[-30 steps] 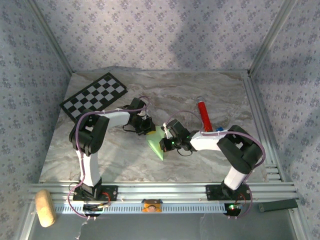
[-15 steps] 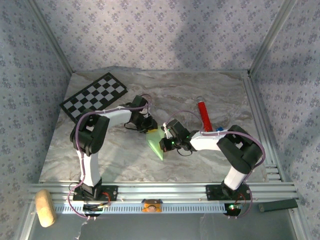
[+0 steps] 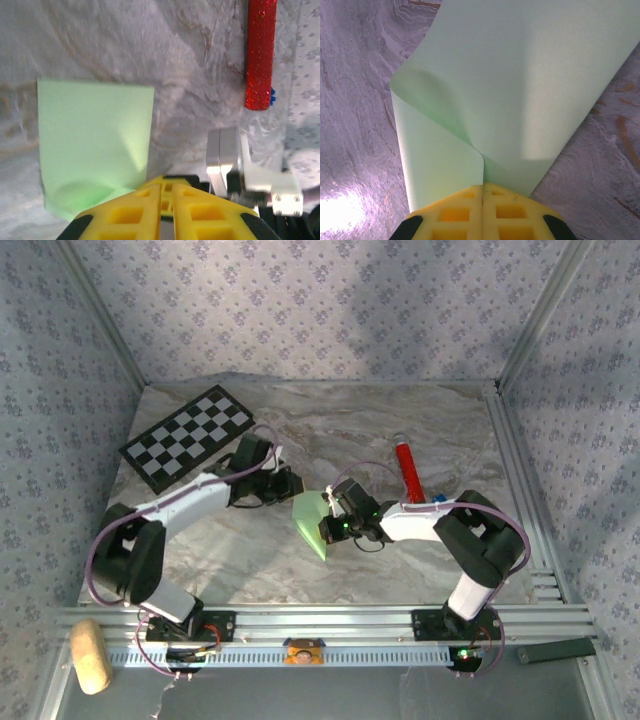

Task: Fold a paper plane with a square sheet of paper (pick it up from the middle)
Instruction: Third fold the triangle at the center of the table.

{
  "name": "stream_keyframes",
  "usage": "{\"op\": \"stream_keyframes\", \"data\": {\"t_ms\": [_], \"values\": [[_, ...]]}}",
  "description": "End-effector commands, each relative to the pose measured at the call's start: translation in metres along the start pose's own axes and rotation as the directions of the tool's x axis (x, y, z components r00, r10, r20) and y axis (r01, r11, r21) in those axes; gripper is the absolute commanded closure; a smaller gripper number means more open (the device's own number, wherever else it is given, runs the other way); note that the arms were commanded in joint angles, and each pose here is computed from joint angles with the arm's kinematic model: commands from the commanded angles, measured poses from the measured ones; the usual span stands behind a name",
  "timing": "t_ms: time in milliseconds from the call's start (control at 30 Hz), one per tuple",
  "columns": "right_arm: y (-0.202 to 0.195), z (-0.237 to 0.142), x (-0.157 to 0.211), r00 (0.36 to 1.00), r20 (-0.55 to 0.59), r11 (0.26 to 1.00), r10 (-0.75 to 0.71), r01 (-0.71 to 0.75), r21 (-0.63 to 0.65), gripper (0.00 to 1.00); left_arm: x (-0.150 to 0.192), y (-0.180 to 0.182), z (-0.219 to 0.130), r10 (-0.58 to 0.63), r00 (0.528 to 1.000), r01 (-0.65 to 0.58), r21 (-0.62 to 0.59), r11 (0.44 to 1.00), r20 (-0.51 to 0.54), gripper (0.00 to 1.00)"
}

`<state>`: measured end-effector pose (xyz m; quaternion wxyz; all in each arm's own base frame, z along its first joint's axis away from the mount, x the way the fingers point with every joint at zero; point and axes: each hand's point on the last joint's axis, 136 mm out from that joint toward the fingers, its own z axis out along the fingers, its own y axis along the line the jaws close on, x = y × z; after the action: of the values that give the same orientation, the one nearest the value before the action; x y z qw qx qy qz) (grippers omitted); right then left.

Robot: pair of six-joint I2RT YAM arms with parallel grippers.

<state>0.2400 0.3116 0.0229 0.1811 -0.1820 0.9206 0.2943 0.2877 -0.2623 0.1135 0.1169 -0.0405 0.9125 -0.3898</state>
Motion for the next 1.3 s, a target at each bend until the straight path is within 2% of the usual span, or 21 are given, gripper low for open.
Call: {"op": "stream_keyframes", "data": {"t_ms": [0, 100, 267, 1267], "values": [[-0.018, 0.004, 0.013, 0.999, -0.041, 0.997, 0.032, -0.029, 0.073, 0.98, 0.024, -0.015, 0.004, -0.059, 0.998, 0.064, 0.173, 0.983, -0.033, 0.94], [-0.019, 0.004, 0.014, 0.998, -0.04, 0.996, 0.038, -0.035, 0.08, 0.98, 0.039, -0.012, 0.006, -0.071, 0.997, 0.076, 0.202, 0.977, -0.029, 1.0], [-0.02, 0.005, 0.014, 0.998, -0.042, 0.996, 0.042, -0.038, 0.082, 0.98, 0.053, 0.004, 0.017, -0.085, 0.995, 0.092, 0.17, 0.981, -0.051, 1.0], [-0.025, 0.005, 0.021, 0.997, -0.054, 0.994, 0.052, -0.047, 0.096, 0.98, 0.076, 0.061, 0.056, -0.129, 0.984, 0.134, 0.034, 0.99, -0.122, 1.0]]}}
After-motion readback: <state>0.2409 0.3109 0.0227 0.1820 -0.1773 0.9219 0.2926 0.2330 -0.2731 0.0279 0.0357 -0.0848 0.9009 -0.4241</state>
